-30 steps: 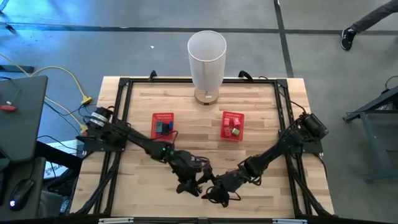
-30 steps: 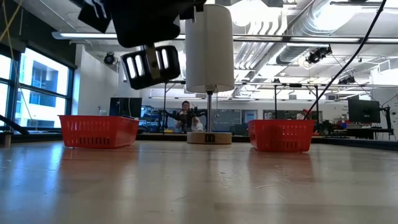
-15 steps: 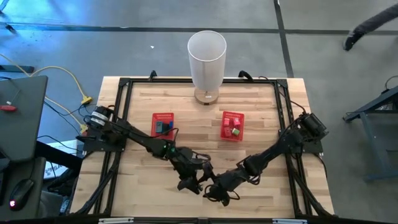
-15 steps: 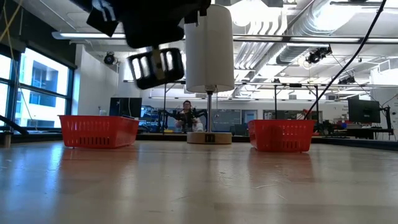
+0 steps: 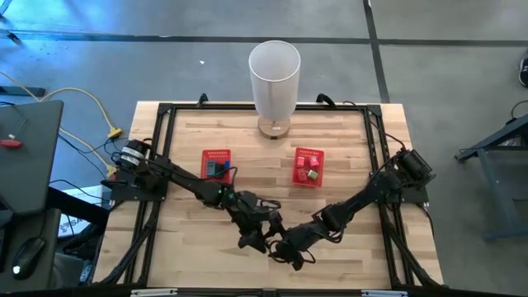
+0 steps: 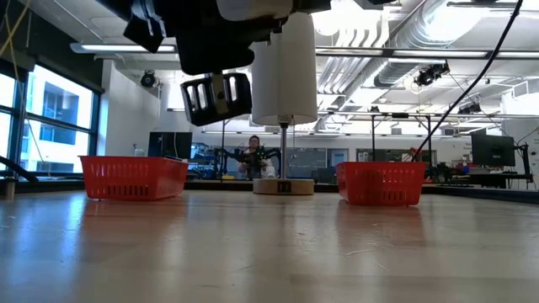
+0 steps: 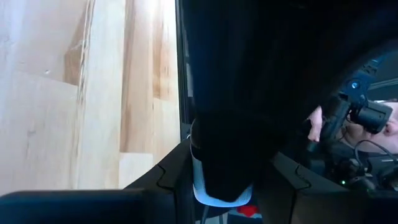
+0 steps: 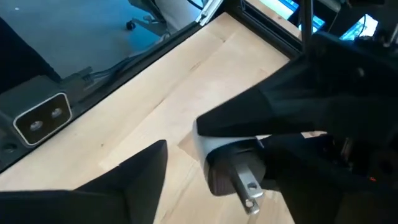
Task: Pick & Place Office items
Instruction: Put the white charger adapter into the right red bin
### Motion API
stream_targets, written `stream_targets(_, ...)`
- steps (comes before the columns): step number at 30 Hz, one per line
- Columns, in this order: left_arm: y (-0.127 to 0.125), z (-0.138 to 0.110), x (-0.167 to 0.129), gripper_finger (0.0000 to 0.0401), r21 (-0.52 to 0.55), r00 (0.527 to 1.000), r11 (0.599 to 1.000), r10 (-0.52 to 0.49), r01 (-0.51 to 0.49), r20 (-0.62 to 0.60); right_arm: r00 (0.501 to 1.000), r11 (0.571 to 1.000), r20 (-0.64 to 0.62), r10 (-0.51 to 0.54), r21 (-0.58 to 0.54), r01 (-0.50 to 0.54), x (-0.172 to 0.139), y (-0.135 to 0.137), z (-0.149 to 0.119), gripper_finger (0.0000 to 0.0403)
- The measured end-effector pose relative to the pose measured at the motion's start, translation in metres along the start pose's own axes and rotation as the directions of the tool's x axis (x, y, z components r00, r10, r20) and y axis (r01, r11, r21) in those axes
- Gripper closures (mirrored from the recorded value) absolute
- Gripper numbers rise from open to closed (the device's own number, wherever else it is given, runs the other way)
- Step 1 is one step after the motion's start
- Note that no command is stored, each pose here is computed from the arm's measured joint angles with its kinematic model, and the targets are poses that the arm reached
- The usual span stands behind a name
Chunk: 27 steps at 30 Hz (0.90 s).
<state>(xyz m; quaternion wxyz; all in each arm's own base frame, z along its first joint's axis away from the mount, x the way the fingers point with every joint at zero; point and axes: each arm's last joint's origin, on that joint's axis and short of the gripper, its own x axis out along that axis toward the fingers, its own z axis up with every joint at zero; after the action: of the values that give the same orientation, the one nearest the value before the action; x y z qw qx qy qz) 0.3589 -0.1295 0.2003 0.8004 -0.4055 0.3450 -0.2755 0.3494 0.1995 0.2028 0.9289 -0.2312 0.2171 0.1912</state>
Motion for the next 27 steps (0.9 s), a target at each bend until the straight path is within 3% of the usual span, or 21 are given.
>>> stream_targets(12, 0.0030, -0.0025, 0.0028, 0.0282, -0.006, 1.000, 1.000, 0.016, -0.016, -0.003, 1.000, 1.000, -0.008, 0.018, 0.001, -0.018, 0.0004, -0.0032, -0.0019, 0.0280)
stream_targets(22, 0.0031, -0.0024, 0.0027, 0.0278, -0.006, 1.000, 1.000, 0.017, -0.017, -0.003, 1.000, 1.000, -0.008, 0.018, 0.000, -0.018, 0.0004, -0.0032, -0.0019, 0.0276)
stream_targets(27, 0.0034, -0.0020, 0.0027, 0.0221, 0.009, 1.000, 1.000, 0.028, -0.028, 0.011, 1.000, 1.000, -0.010, 0.019, 0.002, -0.019, 0.0003, -0.0029, -0.0020, 0.0286)
